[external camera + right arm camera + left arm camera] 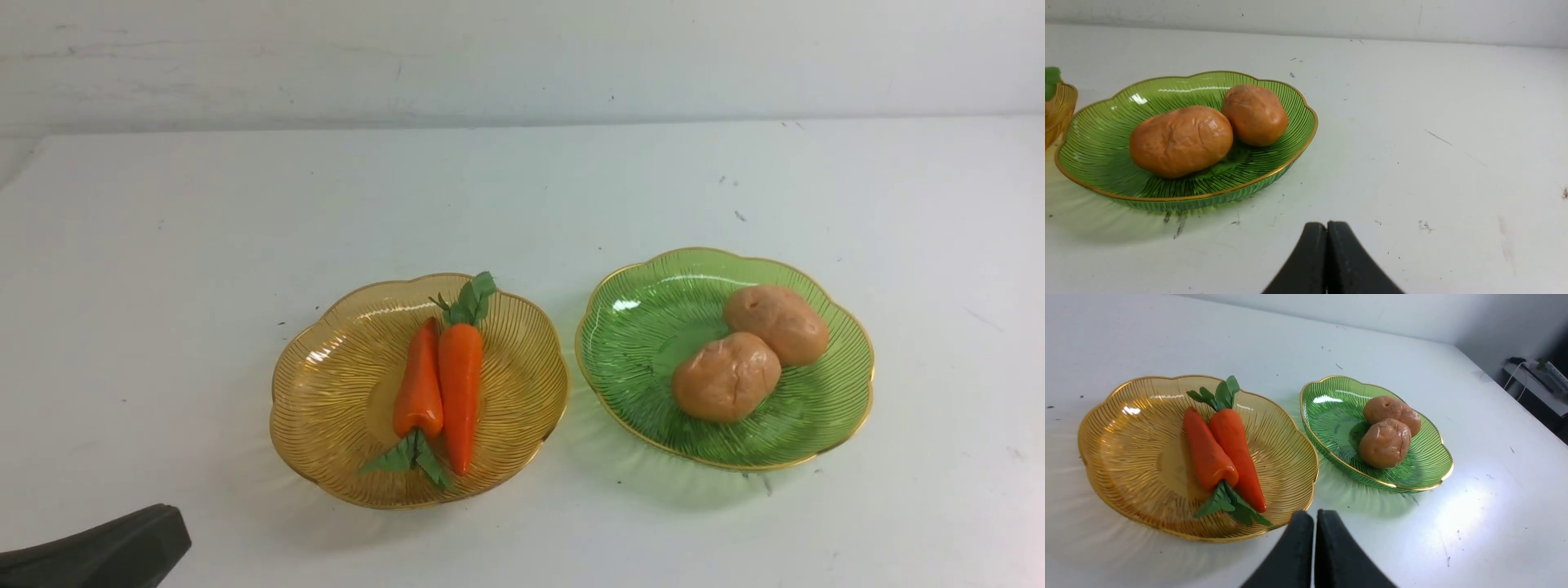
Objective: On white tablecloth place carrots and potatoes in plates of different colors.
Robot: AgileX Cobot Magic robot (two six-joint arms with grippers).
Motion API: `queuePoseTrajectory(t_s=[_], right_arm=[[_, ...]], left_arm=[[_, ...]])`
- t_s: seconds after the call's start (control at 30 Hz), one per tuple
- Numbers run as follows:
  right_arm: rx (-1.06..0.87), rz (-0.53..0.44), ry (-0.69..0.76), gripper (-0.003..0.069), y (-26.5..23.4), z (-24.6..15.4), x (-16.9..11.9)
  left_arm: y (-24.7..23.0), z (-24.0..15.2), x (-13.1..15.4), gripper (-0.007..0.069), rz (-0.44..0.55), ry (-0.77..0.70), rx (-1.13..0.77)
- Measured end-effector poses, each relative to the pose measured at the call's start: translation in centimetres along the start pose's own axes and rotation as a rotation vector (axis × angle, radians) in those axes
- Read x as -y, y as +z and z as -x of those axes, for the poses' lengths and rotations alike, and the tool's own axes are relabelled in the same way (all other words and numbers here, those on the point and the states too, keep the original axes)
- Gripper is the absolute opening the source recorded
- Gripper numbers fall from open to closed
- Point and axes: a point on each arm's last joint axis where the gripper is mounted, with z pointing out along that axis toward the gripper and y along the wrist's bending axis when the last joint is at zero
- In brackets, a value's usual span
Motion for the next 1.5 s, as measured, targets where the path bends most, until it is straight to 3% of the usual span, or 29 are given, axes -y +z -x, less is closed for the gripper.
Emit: queuePoseTrajectory(t_s=[0.2, 0.33, 0.5, 0.73, 1.5], right_arm=[[0.0, 0.0, 0.0, -0.0015, 0.0, 0.0, 0.0], [0.0, 0.0, 0.0, -0.0015, 0.0, 0.0, 0.0], [0.0, 0.0, 0.0, -0.0015, 0.0, 0.0, 0.0], [0.0, 0.0, 0.0, -0.0015, 0.0, 0.0, 0.0], [0.0, 0.0, 0.0, -0.0015, 0.0, 0.0, 0.0]], left_arm=[[0.1, -0.2, -0.4, -0.0003, 0.025, 0.061, 0.001], [0.6, -2.4, -2.3, -0.0003, 0.097, 0.146, 0.073], [0.5, -6.4, -5.4, -0.0003, 0.287, 0.335, 0.131], [0.4, -8.3, -7.3, -0.0003, 0.473, 0.314, 0.105], [0.4, -8.8, -7.5, -0.0003, 0.477, 0.334, 0.037]])
